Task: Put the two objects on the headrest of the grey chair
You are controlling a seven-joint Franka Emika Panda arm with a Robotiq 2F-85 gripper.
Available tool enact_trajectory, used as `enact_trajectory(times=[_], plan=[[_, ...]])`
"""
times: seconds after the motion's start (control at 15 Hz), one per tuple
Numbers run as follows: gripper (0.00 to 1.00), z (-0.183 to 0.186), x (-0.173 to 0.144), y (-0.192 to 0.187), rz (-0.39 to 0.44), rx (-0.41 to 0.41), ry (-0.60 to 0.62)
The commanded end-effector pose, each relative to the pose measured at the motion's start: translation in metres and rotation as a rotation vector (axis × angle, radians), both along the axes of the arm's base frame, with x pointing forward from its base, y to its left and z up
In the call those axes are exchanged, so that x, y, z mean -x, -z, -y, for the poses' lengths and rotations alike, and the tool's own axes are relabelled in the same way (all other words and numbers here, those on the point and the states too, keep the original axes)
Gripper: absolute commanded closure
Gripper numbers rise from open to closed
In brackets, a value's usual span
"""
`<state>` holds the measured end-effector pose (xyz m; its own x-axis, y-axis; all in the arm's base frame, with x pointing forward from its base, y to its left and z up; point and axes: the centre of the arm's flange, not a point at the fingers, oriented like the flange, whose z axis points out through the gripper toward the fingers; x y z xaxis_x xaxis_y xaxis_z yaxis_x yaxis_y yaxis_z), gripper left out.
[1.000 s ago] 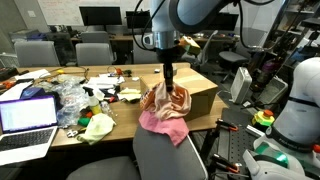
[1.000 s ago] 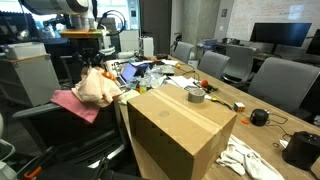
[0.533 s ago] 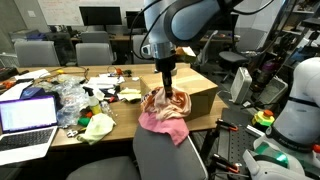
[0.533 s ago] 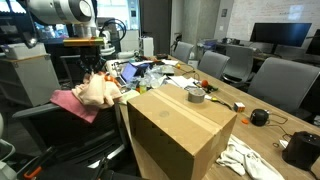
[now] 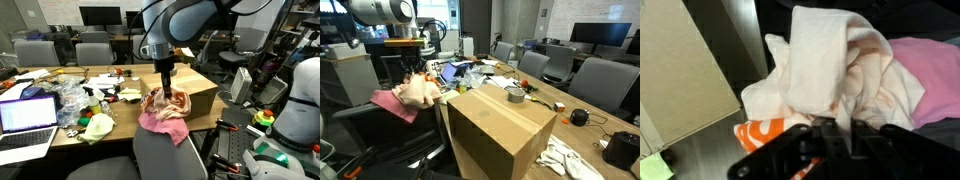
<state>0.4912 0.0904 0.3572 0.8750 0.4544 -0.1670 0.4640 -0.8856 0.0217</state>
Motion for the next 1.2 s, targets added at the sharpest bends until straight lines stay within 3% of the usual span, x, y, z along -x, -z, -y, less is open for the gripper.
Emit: enact_trajectory(times=[0.0, 0.13, 0.67, 0.8, 1.13], plan=[[0.98, -0.002, -0.007, -0.004, 0.019, 0.019, 0.005], [0.64, -0.002, -0.007, -0.004, 0.018, 0.018, 0.008], [0.05, -0.002, -0.006, -0.008, 0.027, 0.015, 0.016], [0.00, 0.000, -0.006, -0.012, 0.040, 0.015, 0.022], [0.00, 0.013, -0.004, -0.041, 0.106, -0.001, 0.063]])
